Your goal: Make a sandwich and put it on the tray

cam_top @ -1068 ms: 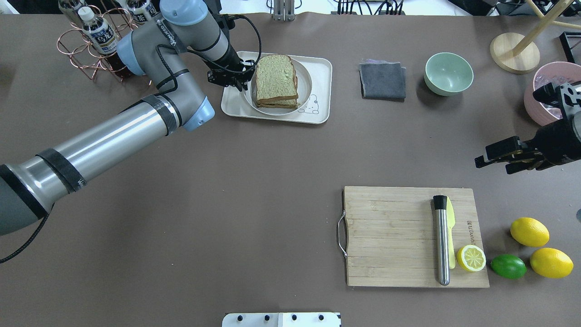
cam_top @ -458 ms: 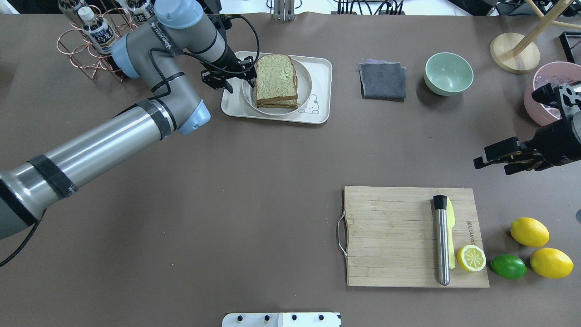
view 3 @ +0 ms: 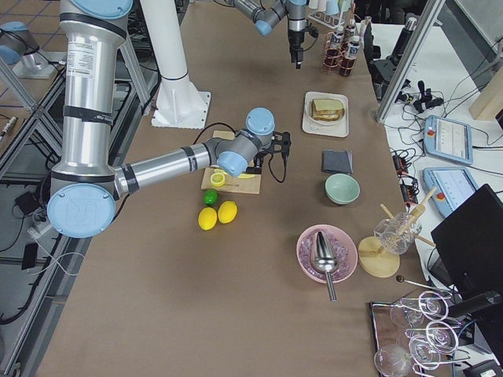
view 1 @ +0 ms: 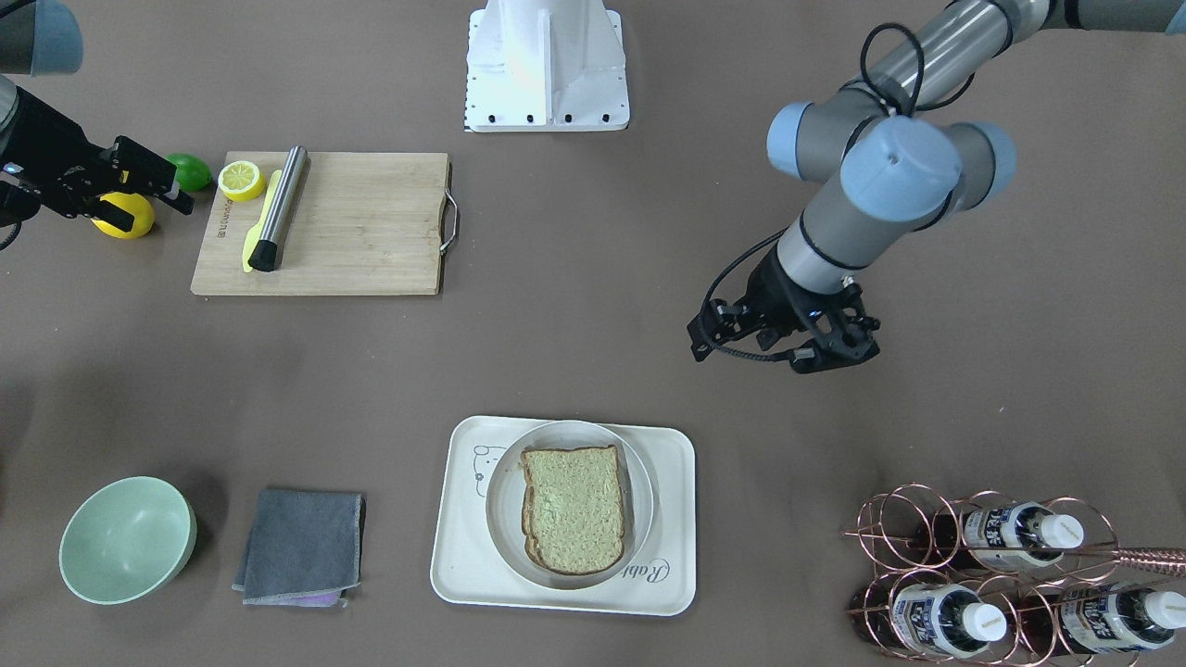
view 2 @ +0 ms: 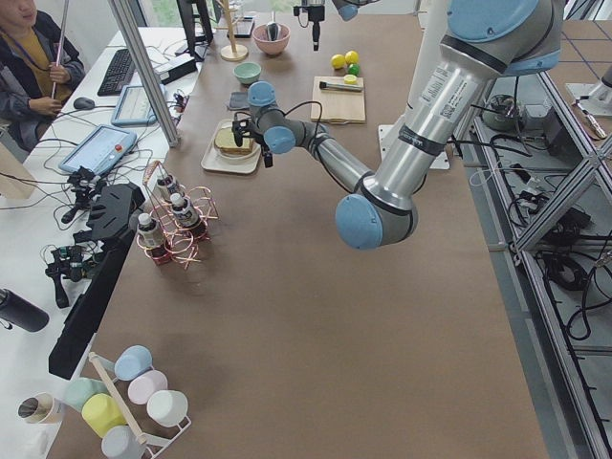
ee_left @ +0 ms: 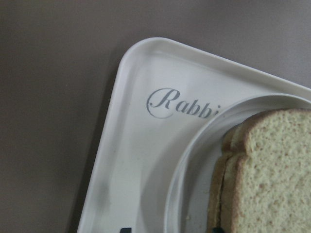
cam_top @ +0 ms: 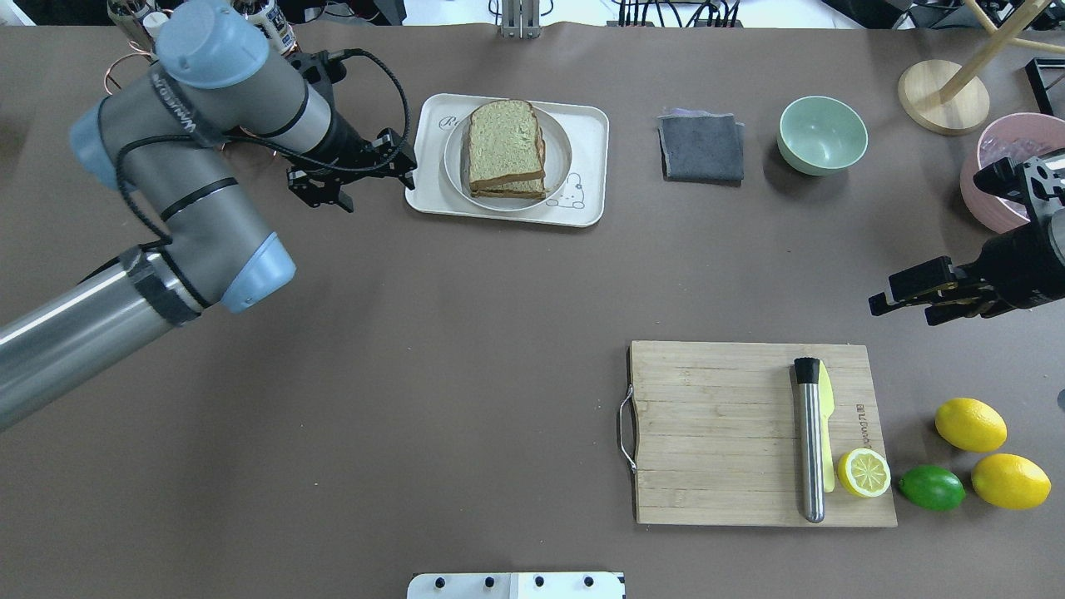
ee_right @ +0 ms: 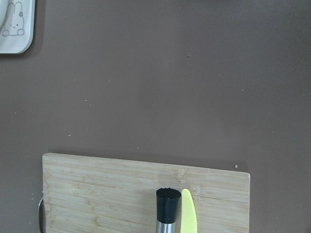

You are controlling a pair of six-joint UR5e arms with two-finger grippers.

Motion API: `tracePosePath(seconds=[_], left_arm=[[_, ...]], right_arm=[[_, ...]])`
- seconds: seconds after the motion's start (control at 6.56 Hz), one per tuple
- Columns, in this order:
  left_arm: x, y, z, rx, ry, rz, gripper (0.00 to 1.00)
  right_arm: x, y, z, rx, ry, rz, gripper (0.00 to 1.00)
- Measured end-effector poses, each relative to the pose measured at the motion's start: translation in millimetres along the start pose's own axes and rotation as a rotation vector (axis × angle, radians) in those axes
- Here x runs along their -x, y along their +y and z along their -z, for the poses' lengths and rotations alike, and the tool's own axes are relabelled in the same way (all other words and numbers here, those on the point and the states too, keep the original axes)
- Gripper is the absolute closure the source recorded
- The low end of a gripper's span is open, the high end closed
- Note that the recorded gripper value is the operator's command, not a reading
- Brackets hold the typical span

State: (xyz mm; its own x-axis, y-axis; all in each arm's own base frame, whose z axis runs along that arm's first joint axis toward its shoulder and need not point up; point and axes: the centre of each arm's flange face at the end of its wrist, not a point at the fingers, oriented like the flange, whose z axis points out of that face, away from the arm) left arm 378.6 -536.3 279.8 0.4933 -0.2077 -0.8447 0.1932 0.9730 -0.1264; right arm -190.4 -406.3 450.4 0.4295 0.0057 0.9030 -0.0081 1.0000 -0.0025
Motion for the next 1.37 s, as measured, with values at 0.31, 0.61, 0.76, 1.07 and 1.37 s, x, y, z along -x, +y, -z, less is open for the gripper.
tracePosePath(seconds=[0.31,0.61,0.76,1.07,1.37], left_arm=[[22.0,24.1,35.1,0.002,-0.038,-0.1,0.04],[44.8,23.2,67.1,0.0,-0.099,-0.233,0.04],[71.3,15.6,92.8,-0.003,-0.149,-0.313,0.04],[137.4,-16.8,137.5,0.011,-0.247,-0.47,0.03],[226.0,-43.2,186.2,0.052,-0.339,-0.55,0.03]], right_arm=[[-21.6,-12.3,4.4,-0.02,0.05,0.057,0.0],[-57.7,-31.7,34.5,-0.043,0.126,0.103,0.0],[-77.1,-38.4,49.7,-0.039,0.166,0.124,0.0],[-117.3,-46.8,72.0,-0.018,0.236,0.163,0.0],[-153.2,-53.4,86.7,0.006,0.305,0.19,0.0]])
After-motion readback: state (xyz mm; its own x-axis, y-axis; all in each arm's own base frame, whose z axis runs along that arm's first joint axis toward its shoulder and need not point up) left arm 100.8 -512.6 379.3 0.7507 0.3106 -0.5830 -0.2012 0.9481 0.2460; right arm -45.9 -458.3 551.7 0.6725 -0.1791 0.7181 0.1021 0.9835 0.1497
